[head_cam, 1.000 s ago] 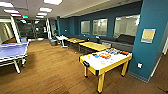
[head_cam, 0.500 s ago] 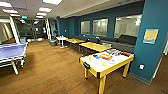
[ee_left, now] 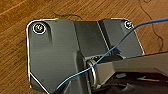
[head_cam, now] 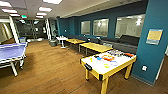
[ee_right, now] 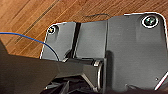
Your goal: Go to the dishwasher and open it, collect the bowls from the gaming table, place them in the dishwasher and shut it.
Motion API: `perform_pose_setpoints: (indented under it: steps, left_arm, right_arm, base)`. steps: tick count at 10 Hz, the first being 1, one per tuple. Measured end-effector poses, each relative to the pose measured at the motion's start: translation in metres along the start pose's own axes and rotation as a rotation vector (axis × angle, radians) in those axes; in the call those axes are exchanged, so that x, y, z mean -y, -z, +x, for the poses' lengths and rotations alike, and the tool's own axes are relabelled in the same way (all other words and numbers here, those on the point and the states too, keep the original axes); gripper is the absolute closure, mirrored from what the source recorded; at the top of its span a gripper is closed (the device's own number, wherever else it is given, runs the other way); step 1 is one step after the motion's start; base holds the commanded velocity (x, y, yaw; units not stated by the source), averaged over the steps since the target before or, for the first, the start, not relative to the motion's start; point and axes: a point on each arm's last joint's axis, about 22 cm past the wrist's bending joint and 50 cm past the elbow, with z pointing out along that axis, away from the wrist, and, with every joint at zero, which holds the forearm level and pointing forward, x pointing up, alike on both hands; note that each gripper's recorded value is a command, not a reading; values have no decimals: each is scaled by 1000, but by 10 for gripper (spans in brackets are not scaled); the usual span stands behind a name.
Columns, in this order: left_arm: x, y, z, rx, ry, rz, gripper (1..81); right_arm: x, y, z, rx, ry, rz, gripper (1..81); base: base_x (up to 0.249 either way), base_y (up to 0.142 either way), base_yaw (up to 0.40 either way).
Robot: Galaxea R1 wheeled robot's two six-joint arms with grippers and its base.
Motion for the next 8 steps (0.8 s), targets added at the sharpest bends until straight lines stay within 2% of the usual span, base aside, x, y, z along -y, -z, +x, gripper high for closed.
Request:
perform_pose_setpoints:
  steps: [8]
  left_arm:
    - [0,0,0,-1,0,0,10]
  right_arm:
    - [0,0,0,1,1,-1,10]
  base:
    - [133,0,0]
